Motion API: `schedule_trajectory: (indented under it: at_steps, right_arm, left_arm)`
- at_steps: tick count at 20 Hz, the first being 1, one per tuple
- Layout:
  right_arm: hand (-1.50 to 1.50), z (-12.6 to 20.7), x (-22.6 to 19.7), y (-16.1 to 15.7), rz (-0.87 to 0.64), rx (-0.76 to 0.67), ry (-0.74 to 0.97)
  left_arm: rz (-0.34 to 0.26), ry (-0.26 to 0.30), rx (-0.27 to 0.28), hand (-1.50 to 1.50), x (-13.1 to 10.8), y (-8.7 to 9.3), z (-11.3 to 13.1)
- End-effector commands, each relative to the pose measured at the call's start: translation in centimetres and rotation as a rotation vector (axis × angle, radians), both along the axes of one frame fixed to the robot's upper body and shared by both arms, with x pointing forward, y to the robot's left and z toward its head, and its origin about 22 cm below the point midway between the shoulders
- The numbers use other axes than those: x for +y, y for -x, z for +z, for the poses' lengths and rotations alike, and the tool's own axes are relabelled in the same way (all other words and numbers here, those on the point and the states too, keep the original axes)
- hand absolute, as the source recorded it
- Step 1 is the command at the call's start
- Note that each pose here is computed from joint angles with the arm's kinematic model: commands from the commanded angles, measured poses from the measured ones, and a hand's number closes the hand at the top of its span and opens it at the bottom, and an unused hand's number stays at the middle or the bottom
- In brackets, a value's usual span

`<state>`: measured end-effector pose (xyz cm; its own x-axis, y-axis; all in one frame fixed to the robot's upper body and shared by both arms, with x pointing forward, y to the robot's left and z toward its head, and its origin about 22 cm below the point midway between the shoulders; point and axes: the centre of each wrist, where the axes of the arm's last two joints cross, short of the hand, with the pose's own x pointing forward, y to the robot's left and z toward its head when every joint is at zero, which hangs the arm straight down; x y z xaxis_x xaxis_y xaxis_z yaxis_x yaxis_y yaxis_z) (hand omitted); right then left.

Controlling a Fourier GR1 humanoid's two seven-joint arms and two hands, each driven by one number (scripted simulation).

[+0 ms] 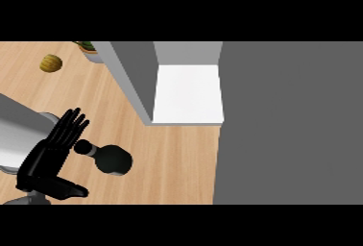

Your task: Pick up the wine, place it into the cabinet and close the cabinet

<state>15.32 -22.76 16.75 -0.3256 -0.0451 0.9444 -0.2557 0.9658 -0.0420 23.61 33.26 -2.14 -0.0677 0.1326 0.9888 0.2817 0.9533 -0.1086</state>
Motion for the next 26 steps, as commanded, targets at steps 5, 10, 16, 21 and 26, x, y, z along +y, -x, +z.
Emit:
schedule_trajectory:
  at_steps: [5, 10, 16, 21, 26]
  right_arm:
    - [-1.5, 1.5, -0.5, 0.1, 0.006, -0.017, 0.008]
    - [-1.5, 1.3, 0.3, 1.4, -0.012, -0.015, 0.002]
    - [-1.5, -0.6, -0.2, 0.5, 0.002, -0.018, 0.002]
    - [-1.5, -0.4, -1.8, 0.7, -0.005, -0.032, 0.018]
    - [-1.5, 1.0, -0.7, 0.5, -0.015, -0.007, 0.014]
  left_arm:
    - [-0.024, -0.014, 0.026, -1.5, 1.0, -0.6, -3.9]
    - [-0.036, 0.0, 0.061, -1.5, 1.3, -0.5, -4.2]
    - [-0.038, -0.005, 0.08, -1.5, 0.7, -1.5, -7.0]
    - [-0.042, 0.0, 0.084, -1.5, -2.1, -2.0, -10.0]
    - [-0.042, 0.015, 0.097, -1.5, -1.2, -2.1, -10.7]
